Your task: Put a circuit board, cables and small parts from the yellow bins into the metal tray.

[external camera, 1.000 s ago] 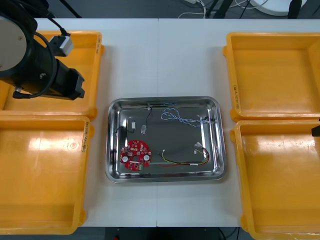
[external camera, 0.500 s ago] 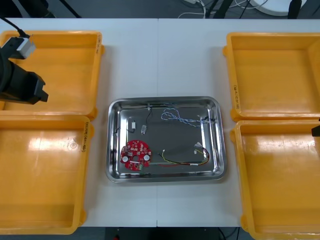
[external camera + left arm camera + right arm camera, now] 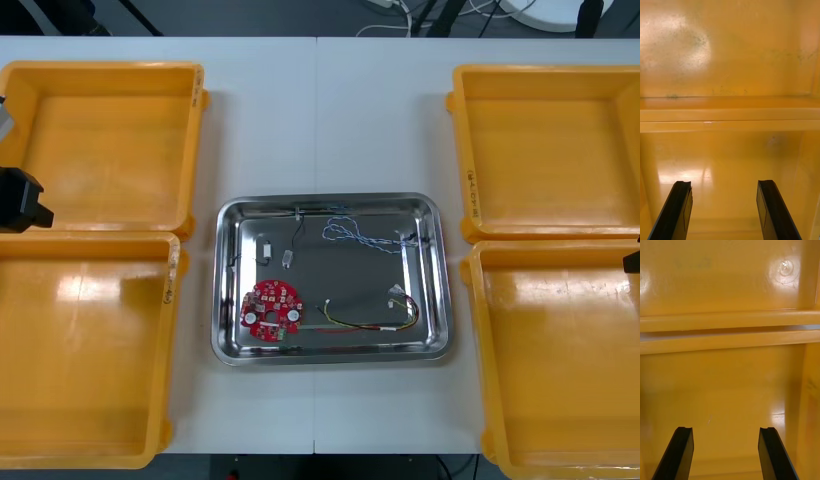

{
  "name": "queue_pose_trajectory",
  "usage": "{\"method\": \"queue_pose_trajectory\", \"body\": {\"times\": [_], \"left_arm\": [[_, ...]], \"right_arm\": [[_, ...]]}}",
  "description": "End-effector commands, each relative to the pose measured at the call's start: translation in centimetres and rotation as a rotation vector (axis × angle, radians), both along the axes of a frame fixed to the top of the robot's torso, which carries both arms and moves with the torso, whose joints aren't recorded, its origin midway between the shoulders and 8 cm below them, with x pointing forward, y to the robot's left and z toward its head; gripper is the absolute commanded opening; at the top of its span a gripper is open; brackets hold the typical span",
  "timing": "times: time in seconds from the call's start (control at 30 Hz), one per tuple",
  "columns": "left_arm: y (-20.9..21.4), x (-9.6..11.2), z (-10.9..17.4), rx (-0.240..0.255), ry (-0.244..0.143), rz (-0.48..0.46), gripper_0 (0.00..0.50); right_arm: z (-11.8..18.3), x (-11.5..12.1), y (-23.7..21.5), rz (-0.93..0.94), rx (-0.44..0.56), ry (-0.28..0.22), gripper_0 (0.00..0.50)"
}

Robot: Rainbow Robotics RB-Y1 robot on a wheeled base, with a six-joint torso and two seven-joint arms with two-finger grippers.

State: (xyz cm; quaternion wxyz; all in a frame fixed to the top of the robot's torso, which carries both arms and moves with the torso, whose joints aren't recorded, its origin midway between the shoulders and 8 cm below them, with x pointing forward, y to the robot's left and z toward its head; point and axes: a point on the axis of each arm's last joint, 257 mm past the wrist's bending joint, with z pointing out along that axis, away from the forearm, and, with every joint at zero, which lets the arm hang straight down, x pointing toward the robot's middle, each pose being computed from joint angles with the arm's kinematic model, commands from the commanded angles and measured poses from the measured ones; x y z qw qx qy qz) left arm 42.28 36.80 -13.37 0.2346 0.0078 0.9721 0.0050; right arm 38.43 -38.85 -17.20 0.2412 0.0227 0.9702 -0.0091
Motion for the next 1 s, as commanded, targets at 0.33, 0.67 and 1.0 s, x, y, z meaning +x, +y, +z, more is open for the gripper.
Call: {"method": "queue_pose_trajectory", "body": {"times": [0.33, 0.67, 1.0], "left_arm": [[4.3, -1.8, 0.5, 0.088, -0.012, -0.024, 0.500], [4.5, -1.9, 0.4, 0.084, -0.013, -0.019, 0.500], [4.1, -1.9, 0.4, 0.074, -0.015, -0.032, 0.500]], "right_arm": [[1.1, 0.0, -0.3, -0.028, 0.007, -0.032, 0.500], [1.1, 0.0, -0.3, -0.028, 0.007, -0.032, 0.500], [1.1, 0.0, -0.3, -0.028, 0.007, -0.032, 0.500]]}}
